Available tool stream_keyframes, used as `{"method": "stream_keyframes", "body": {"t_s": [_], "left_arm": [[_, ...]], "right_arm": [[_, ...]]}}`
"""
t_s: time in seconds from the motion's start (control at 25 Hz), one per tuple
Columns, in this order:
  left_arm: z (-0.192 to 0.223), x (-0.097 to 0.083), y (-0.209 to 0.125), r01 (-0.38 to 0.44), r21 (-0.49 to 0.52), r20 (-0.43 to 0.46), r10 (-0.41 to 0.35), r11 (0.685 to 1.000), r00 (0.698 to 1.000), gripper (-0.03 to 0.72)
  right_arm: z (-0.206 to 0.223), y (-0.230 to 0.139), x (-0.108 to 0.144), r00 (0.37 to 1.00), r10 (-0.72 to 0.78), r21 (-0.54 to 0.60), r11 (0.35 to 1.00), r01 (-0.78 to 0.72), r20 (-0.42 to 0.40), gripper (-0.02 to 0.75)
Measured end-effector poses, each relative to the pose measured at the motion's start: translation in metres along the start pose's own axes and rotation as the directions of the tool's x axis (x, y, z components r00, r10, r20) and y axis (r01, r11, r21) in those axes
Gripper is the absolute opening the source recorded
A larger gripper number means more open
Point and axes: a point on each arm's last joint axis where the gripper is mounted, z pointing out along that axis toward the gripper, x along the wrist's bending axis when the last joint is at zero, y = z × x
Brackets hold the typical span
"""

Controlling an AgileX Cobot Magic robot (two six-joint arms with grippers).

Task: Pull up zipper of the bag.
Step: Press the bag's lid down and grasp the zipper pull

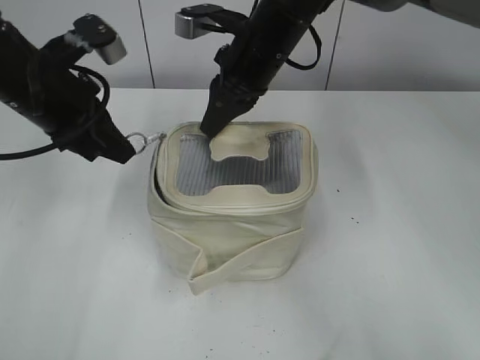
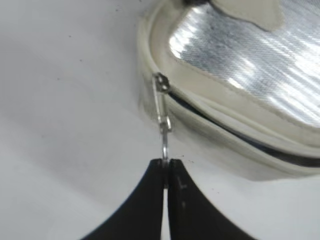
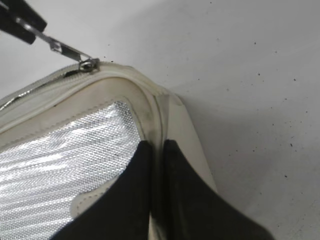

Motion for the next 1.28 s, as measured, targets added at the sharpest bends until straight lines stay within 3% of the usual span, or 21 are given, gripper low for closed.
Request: {"method": "stream_keyframes", "body": {"t_s": [0.28,0.44,0.64,0.8,0.96,1.12,1.28], "left_arm": [[-0.005,-0.013,-0.003,0.074,0.077,0.114,-0.083,0.994,0.990,-0.003],[-0.004,-0.032,-0.004,0.082,0.164,0.203,-0.115,0.983,0.972,-0.003],[0.004,-0.058,0.007,0.083,0.214,0.222,-0.131,0.973,0.966,-0.003],[0.010,-0.093,0.013,0.068,0.306,0.280,-0.158,0.949,0.947,-0.003],[0.013,-0.104,0.013,0.087,0.374,0.227,-0.182,0.923,0.957,-0.003],[0.010,-0.115,0.017,0.101,0.356,0.235,-0.194,0.929,0.953,-0.003],[0.012,-0.137,0.027,0.077,0.297,0.263,-0.159,0.952,0.952,-0.002]], "right_arm": [[0.000,0.004,0.001,1.000,0.013,0.002,1.000,-0.013,0.014,0.016],[0.000,0.004,0.001,1.000,0.018,0.005,1.000,-0.018,0.017,0.016],[0.001,0.004,0.002,1.000,0.022,0.001,1.000,-0.022,0.010,0.016],[0.000,0.004,0.001,1.000,0.022,0.004,1.000,-0.023,0.014,0.016],[0.000,0.004,0.001,1.000,0.025,0.005,1.000,-0.025,0.015,0.015],[0.000,0.004,0.001,0.999,0.033,0.005,0.999,-0.033,0.015,0.015],[0.000,0.004,0.002,0.999,0.036,0.000,0.999,-0.036,0.010,0.015]]}}
